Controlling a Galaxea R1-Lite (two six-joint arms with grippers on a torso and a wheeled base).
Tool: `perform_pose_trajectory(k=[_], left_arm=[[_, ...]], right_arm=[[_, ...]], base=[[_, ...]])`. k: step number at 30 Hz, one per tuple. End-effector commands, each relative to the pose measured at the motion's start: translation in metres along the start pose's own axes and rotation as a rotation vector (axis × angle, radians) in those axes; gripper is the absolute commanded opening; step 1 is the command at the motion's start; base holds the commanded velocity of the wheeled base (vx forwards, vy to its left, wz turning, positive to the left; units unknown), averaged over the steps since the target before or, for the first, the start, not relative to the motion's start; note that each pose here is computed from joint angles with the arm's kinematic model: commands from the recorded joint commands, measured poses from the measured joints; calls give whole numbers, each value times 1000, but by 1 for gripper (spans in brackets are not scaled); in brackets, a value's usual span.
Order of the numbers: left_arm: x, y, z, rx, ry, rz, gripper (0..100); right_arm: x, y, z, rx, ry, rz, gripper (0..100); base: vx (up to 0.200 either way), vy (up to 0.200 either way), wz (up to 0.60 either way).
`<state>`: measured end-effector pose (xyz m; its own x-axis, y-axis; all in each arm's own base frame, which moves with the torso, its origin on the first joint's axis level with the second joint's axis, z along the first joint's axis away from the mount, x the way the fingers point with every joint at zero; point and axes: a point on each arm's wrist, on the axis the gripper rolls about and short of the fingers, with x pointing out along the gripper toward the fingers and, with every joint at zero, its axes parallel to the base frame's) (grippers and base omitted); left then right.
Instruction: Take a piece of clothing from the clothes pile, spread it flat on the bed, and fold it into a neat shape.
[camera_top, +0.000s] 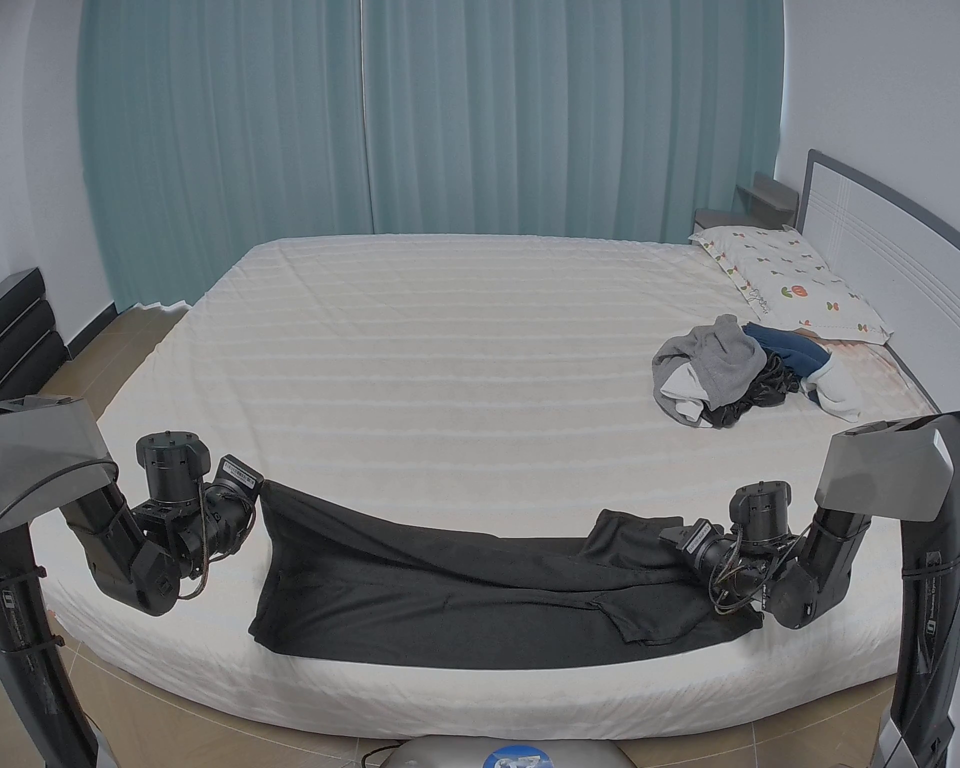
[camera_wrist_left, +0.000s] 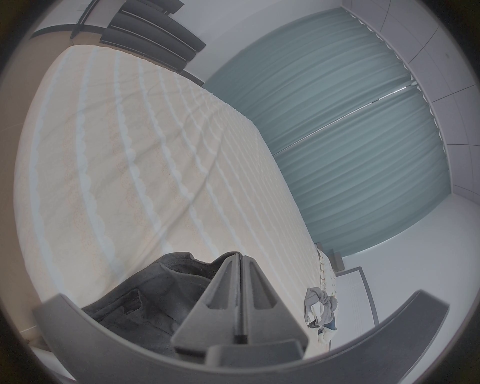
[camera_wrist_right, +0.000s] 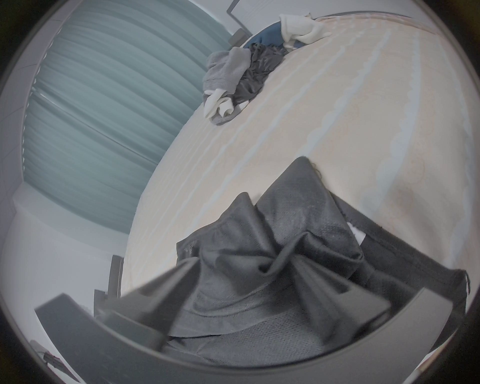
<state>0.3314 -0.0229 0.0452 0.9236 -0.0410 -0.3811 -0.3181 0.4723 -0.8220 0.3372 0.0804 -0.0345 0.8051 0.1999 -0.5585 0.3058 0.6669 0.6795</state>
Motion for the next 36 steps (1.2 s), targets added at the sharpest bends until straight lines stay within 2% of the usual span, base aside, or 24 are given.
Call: perform_pose_trajectory(k=[1,5,12,14,21,22,26,33,36], left_arm=[[0,0,0,-1,0,0,0],[0,0,0,-1,0,0,0],[0,-1,1,1,-2,-4,0],[1,-2,1,1,-4,-8,0],[3,-4,3,0,-13,-18,0],[3,-5,3,0,-13,-19,0],[4,-7,4,-1,-19,-30,0],[11,-16,15,-17,-61,-69,0],[11,-16,15,-19,-62,-72,0]], right_arm=[[2,4,3,11,-9,-6,0],[0,6,3,12,0,-22,0],[-6,16,16,54,-39,18,0],[-11,24,25,101,-69,53,0],[-17,29,39,146,-123,103,0],[-20,30,48,163,-162,139,0],[-23,30,55,173,-192,162,0],[-32,40,65,169,-292,306,0],[-32,40,66,170,-301,315,0]], base=[[0,0,0],[0,0,0],[0,0,0],[0,0,0],[0,0,0],[0,0,0],[0,0,0],[0,0,0],[0,0,0]])
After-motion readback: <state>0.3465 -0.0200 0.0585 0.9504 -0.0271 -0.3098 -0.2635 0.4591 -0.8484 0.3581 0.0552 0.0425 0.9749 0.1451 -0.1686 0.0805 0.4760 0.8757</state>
